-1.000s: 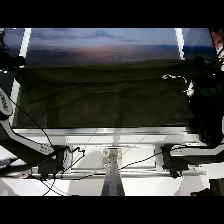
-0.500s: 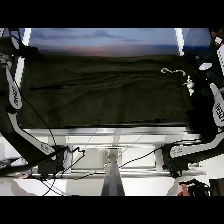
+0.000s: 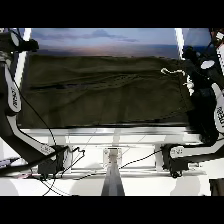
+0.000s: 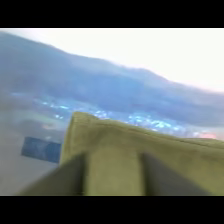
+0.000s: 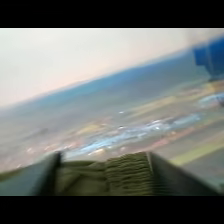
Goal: Fold the clothes and pants, and hang the long-sleeved shirts on hangers.
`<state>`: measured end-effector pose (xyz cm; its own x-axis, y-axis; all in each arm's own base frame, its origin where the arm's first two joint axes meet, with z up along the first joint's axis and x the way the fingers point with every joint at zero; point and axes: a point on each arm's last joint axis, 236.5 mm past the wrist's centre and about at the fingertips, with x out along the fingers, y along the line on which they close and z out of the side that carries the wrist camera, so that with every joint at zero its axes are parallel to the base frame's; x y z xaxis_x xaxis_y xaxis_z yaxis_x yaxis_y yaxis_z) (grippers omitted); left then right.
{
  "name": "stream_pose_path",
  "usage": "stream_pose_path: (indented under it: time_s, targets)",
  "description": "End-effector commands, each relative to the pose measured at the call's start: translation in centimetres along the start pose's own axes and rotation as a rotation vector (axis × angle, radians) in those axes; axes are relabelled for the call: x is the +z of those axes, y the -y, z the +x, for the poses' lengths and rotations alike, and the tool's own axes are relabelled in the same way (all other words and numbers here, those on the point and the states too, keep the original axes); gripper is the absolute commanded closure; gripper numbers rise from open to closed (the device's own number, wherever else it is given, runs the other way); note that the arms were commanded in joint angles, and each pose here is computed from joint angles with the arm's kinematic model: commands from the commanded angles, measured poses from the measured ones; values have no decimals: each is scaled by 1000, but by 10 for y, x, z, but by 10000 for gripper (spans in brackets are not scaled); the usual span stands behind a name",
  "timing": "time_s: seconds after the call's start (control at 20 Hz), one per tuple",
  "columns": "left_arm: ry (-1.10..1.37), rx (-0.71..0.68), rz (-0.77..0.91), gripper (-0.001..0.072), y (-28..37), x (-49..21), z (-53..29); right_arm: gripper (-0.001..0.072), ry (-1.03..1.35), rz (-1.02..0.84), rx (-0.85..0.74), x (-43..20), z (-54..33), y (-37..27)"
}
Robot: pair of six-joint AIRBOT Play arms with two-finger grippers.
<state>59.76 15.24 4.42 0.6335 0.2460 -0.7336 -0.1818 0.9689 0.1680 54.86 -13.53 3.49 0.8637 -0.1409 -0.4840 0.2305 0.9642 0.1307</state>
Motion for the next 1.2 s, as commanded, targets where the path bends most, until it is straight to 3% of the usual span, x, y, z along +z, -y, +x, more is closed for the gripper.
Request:
stream_pose_path:
  time_s: [0.0,0.05,0.15,0.25,0.4,0.6,0.75,0.9,0.95,1.0,1.05,1.15]
  targets:
    - [-40,13,-41,546,-12,3,-54,637,-97,-85,88,2,-39,-15]
    - [-73,14,-43,601,-14,-3,-66,689,-143,-86,116,-1,-55,-15]
    - [-168,13,-48,691,-15,-23,-87,687,-234,-91,164,-7,-92,-13]
    - [-258,5,-27,692,-11,-42,-109,687,-337,-124,180,-18,-137,-3]
    - [-308,-48,67,693,6,-51,-146,689,-513,-131,-5,-44,-205,59]
    - [-179,-227,132,694,81,-38,-199,690,-601,177,-157,-104,-255,104]
    - [-137,-256,256,693,109,-55,-234,690,-766,326,-103,-186,-274,83]
    - [-123,-240,298,692,107,-73,-250,686,-791,525,69,-221,-265,33]
    - [-119,-232,299,693,104,-76,-253,564,-762,586,87,-219,-259,27]
    - [-118,-215,302,692,98,-79,-255,314,-736,651,54,-218,-255,32]
    - [-117,-207,304,692,95,-80,-257,221,-717,706,-7,-217,-252,43]
    - [-110,-205,303,692,94,-80,-260,221,-695,772,-113,-221,-253,64]
